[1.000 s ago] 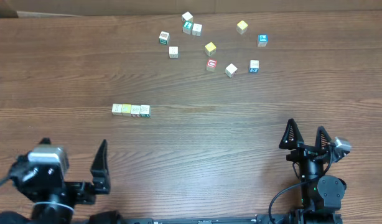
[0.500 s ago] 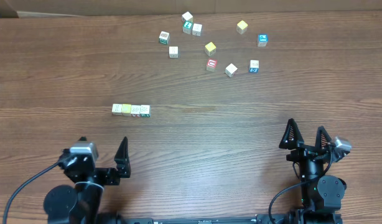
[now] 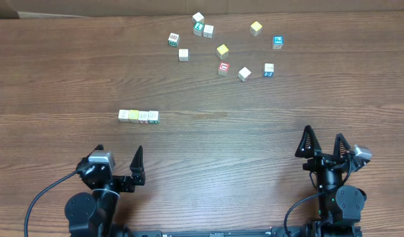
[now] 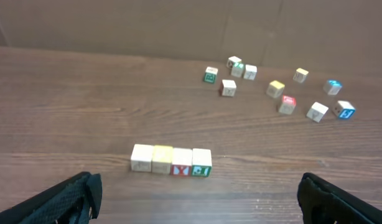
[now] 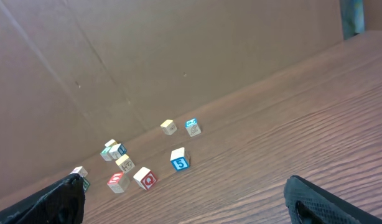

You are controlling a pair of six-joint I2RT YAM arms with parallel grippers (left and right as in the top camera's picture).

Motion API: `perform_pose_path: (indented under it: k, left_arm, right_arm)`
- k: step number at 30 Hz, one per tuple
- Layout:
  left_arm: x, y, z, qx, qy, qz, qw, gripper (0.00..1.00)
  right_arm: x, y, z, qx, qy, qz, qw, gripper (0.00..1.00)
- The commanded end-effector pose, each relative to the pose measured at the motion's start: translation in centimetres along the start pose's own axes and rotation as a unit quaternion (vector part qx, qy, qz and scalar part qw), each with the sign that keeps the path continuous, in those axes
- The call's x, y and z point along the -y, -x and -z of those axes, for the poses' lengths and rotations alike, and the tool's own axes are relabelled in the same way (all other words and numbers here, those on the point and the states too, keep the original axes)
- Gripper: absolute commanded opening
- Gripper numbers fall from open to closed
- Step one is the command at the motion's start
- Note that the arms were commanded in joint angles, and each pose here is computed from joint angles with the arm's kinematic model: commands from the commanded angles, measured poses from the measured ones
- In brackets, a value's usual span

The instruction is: Form a horizontal line

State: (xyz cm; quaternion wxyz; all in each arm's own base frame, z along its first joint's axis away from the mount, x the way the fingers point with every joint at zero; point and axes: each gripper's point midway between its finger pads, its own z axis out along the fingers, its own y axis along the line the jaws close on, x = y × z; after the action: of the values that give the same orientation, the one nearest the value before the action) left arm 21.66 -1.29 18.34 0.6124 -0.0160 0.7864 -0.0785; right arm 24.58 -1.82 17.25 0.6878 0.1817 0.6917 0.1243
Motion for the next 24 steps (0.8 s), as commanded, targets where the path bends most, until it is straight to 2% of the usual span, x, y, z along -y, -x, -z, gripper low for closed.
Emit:
perform_pose_path:
  k: [1,11,15,20,24]
  left_arm:
    - [-0.4,-0.8,-0.3,0.005,0.008,0.001,1.0,0.99]
    - [-0.9,-3.0,-2.7,0.024,0.006,-0.005,1.0,1.0]
    - [-0.8,-1.3,-2.8,0.068,0.005,-0.012,0.998,1.0]
    - [-1.9,-1.7,-3.1,0.075,0.033,-0.008,0.997,1.0]
    - [-1.6,-0.8,-3.2,0.107,0.024,0.004,0.994,1.0]
  right_arm:
    - [0.2,-0.1,0.0,0.003,-0.003,0.002,1.0,1.0]
    - [0.2,-0.1,0.0,0.003,-0.003,0.002,1.0,1.0]
    - [0.2,-0.1,0.0,0.003,-0.003,0.002,1.0,1.0]
    - [0.2,-0.1,0.0,0.003,-0.003,0.002,1.0,1.0]
    - [0.2,-0.1,0.0,0.003,-0.003,0.002,1.0,1.0]
